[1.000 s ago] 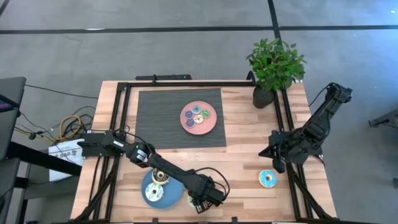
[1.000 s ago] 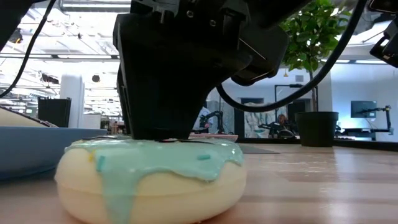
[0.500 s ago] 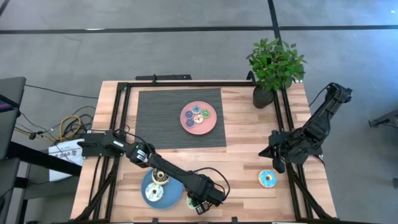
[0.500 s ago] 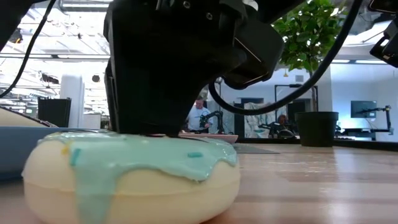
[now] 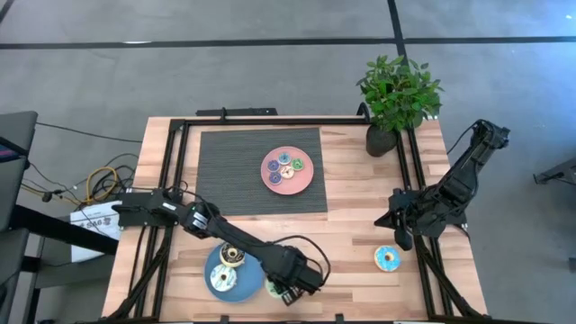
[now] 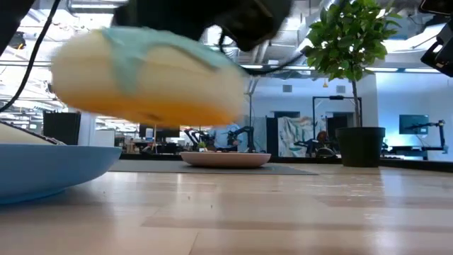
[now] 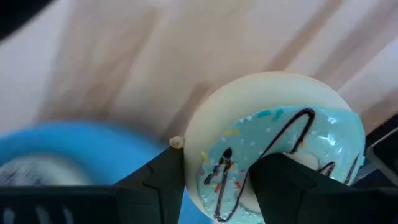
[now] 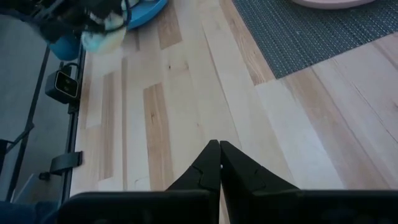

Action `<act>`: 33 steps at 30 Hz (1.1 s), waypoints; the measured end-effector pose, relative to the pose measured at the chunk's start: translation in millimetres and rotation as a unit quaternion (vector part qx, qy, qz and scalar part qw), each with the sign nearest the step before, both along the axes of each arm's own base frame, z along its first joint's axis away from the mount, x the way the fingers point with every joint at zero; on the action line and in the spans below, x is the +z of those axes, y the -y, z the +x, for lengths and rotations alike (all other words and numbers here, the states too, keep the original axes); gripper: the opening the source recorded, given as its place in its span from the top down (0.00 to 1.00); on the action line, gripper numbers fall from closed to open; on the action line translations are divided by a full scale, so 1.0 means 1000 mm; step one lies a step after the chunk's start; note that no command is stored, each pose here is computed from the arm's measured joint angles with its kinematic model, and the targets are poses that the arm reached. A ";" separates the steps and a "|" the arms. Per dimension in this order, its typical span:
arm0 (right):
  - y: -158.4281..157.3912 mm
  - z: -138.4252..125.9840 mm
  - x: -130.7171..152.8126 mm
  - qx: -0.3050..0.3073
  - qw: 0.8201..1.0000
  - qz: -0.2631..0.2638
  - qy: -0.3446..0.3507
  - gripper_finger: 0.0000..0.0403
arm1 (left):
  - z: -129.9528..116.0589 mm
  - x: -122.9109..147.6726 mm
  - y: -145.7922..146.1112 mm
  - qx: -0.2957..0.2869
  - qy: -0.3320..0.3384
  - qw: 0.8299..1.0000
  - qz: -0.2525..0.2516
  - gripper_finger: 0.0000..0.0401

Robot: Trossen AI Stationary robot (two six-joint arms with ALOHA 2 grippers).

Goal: Pick & Place donuts
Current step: Put the big light green donut on the blue plate

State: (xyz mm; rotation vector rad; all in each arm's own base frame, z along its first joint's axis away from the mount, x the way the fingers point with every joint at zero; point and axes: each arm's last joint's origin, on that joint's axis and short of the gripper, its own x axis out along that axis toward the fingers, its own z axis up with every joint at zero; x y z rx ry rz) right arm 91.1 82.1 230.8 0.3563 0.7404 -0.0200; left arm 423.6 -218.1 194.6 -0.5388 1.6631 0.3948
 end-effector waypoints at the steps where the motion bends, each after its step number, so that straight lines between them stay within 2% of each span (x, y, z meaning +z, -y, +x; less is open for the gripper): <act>1: 0.000 0.000 0.000 0.000 1.000 0.000 0.000 1.00 | -0.004 0.003 -0.001 0.008 -0.015 1.000 0.007 0.61; 4: 0.000 0.000 0.000 0.000 1.000 -0.001 0.000 1.00 | -0.015 0.011 0.002 0.017 -0.039 0.999 0.022 0.61; 8: 0.000 0.000 0.000 0.002 1.000 -0.002 0.000 1.00 | -0.024 0.012 0.020 -0.011 -0.014 0.999 0.041 0.61; 13: 0.000 0.000 0.000 0.002 1.000 -0.003 0.000 1.00 | -0.037 0.014 0.039 0.004 0.000 0.997 0.077 0.61; 20: 0.002 0.001 0.001 -0.024 0.999 -0.024 0.022 1.00 | -0.049 0.017 0.056 -0.013 0.015 0.996 0.090 0.61; 24: 0.002 0.001 0.001 -0.031 0.999 -0.029 0.029 1.00 | -0.052 0.023 0.056 -0.041 0.027 0.995 0.092 0.61; 28: 0.002 0.001 0.001 -0.034 0.999 -0.024 0.029 1.00 | -0.057 0.048 0.048 -0.068 0.072 0.989 0.110 0.61; 33: 0.002 0.001 0.001 -0.046 0.999 -0.010 0.028 1.00 | -0.081 0.065 0.031 -0.083 0.076 0.983 0.146 0.61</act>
